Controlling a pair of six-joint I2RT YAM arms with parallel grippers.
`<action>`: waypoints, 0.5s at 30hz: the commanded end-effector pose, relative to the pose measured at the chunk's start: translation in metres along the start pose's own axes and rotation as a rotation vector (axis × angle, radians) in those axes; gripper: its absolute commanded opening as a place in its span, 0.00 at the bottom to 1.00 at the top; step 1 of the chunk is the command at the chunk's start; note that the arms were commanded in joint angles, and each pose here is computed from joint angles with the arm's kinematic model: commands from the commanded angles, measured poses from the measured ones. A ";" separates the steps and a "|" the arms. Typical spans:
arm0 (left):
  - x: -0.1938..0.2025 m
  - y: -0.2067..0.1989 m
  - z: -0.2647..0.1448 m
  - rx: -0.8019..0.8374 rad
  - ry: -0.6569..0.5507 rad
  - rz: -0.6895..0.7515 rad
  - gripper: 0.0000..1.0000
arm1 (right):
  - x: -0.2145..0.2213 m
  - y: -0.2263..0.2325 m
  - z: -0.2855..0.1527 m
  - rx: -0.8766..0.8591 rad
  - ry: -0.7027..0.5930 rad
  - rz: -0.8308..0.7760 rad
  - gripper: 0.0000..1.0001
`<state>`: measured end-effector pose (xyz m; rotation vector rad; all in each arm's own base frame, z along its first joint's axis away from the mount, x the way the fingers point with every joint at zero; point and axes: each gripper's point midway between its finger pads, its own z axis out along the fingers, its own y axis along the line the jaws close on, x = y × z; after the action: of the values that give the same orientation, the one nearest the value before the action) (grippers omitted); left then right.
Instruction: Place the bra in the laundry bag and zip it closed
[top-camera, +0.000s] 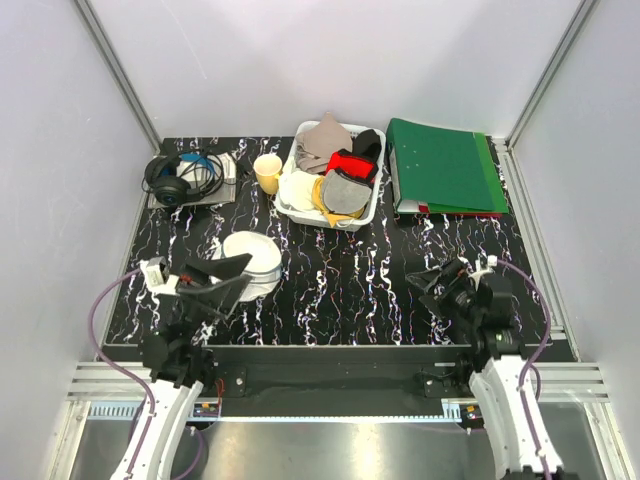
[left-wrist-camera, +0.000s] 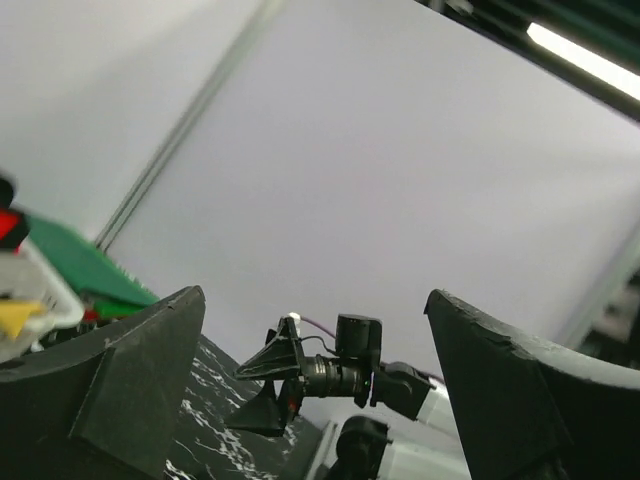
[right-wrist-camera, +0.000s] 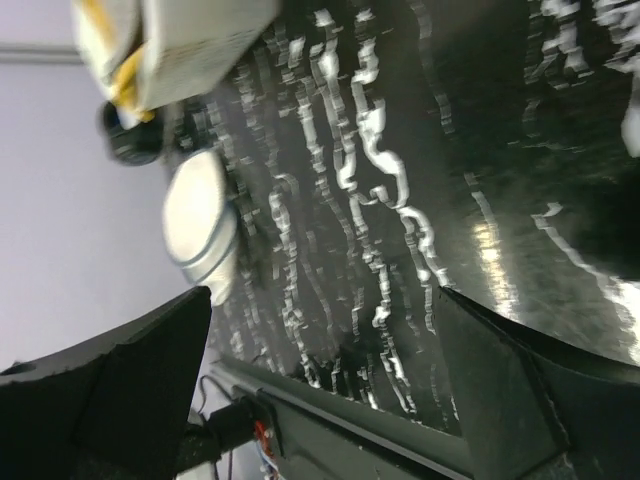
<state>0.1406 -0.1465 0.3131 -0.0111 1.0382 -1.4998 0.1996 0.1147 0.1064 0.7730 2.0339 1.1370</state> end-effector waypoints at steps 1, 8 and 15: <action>0.026 0.105 -0.036 -0.544 -0.006 -0.246 0.99 | -0.028 -0.011 0.006 0.196 -0.014 -0.126 1.00; -0.028 0.067 -0.057 -0.781 -0.022 0.072 0.99 | -0.046 0.063 0.032 0.056 0.053 -0.357 1.00; -0.047 0.040 -0.064 -0.875 0.064 0.199 0.99 | 0.010 0.153 0.076 -0.104 0.144 -0.655 1.00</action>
<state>0.1586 -0.0842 0.2983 -0.4676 1.4912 -0.9734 0.2564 0.1742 0.1604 0.2436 2.2537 0.9589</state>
